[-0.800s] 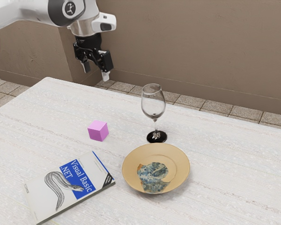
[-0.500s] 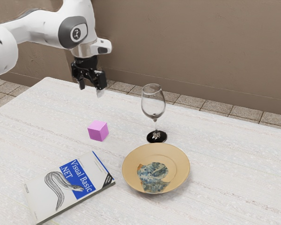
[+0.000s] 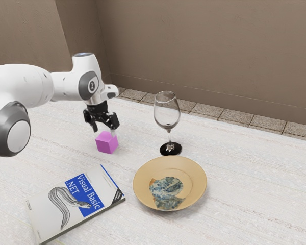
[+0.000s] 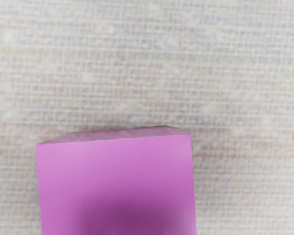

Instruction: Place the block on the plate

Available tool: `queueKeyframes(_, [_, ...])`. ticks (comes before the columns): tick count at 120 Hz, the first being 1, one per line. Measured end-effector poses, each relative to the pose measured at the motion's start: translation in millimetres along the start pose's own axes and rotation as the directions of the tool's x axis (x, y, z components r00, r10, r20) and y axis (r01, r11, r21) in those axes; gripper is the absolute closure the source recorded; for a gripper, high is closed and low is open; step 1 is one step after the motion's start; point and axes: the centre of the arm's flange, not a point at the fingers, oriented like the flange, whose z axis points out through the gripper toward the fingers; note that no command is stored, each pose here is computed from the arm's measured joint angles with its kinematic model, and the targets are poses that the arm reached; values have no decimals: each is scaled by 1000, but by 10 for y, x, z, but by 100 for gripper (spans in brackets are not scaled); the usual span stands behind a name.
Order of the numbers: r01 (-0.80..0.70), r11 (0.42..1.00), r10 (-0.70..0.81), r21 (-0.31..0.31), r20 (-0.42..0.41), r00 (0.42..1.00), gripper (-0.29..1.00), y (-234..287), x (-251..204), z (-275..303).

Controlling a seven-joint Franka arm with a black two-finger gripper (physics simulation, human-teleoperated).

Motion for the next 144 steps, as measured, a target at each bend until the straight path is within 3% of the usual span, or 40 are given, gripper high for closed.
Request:
queueKeyframes(60, [177,983,-179,43,45,983,0,-89,145,379])
queueKeyframes(112, [221,972,-228,84,77,971,19,-26,141,632])
queueKeyframes(144, [235,967,-240,97,45,970,25,15,218,436])
